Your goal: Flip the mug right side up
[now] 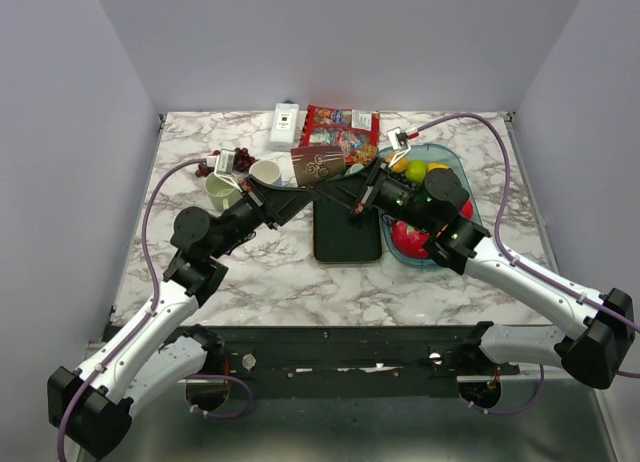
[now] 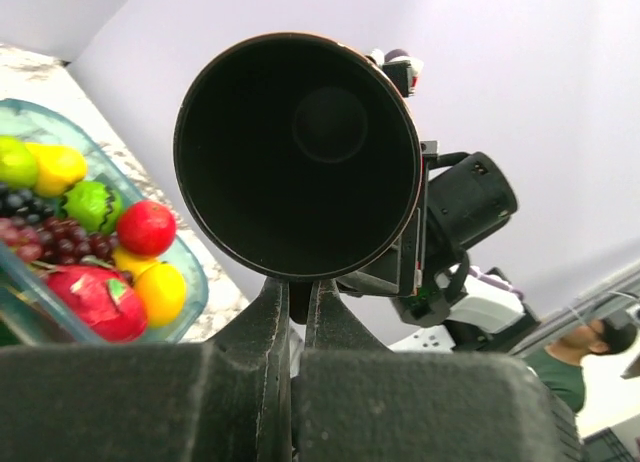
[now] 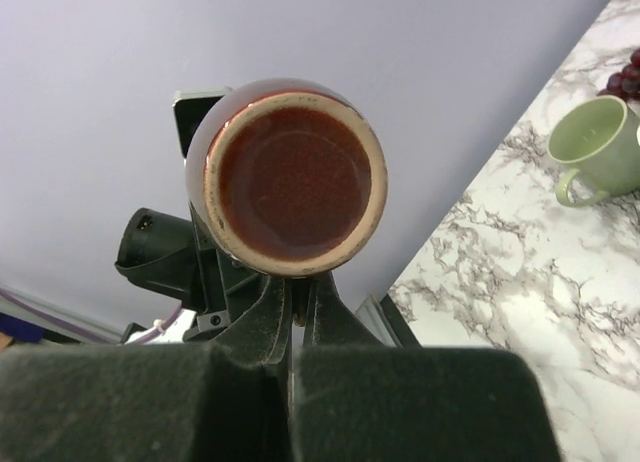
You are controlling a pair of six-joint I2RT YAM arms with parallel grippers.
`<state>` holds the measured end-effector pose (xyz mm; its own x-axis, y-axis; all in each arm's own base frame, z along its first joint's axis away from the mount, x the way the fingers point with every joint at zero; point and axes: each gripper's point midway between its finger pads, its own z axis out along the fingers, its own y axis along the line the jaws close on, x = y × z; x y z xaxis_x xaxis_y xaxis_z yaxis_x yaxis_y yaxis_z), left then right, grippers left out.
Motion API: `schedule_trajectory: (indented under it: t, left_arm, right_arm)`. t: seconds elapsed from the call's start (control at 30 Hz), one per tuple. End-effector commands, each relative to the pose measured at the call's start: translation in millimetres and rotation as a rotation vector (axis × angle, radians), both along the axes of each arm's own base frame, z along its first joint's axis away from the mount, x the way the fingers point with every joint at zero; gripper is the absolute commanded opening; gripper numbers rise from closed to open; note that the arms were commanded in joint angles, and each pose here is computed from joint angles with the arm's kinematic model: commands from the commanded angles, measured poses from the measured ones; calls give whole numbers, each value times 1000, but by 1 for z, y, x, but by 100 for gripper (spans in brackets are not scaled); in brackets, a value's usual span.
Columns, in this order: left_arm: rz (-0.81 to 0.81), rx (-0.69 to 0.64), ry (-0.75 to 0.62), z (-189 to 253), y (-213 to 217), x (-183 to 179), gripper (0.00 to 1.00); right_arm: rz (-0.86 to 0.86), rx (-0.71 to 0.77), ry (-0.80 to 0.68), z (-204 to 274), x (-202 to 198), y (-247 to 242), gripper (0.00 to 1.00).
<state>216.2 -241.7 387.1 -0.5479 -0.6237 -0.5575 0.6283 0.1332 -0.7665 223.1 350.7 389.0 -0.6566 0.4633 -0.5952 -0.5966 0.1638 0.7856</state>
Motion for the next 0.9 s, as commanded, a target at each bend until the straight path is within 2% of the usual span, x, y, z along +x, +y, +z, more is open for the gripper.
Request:
schedule_trajectory:
  t: [0.0,0.03,0.07,0.1,0.17,0.23,0.27,0.33,0.37,0.43,0.57,0.7,0.87]
  left_arm:
    - [156,105,-53,-6,13,20,0]
    - [176,111,-54,-5,15,21,0]
    - [191,137,-42,-11,17,24,0]
    - [211,165,-52,-13,19,26,0]
    - [262,227,-42,-18,26,31,0]
    - [346,312,-90,-11,40,36,0]
    - [384,371,-56,-22,47,41,0]
    - [442,452,-91,-19,58,45,0]
    - [468,508,-58,-30,65,47,0]
    - [560,566,-26,-34,82,56,0]
    - [723,780,86,-69,122,68,0]
    - [898,948,197,-90,169,84,0]
    - [1037,1016,376,-108,222,106,0]
  right_arm:
    - [-3,-75,27,-18,-5,-1,17]
    - [-9,-81,25,-18,-4,-1,26]
    - [-17,-91,19,-19,-3,-2,48]
    - [-25,-108,25,-23,-2,-3,56]
    - [-45,-139,20,-31,0,-7,70]
    - [-63,-170,35,-41,-2,-13,78]
    - [-71,-176,37,-45,-3,-17,84]
    - [-96,-189,47,-56,-8,-29,90]
    - [-109,-201,46,-61,-9,-33,98]
    - [-149,-242,57,-77,-11,-47,100]
    - [-184,-315,81,-102,-16,-62,100]
    - [-227,-407,161,-139,-18,-78,100]
    - [-214,-442,195,-155,-24,-82,100]
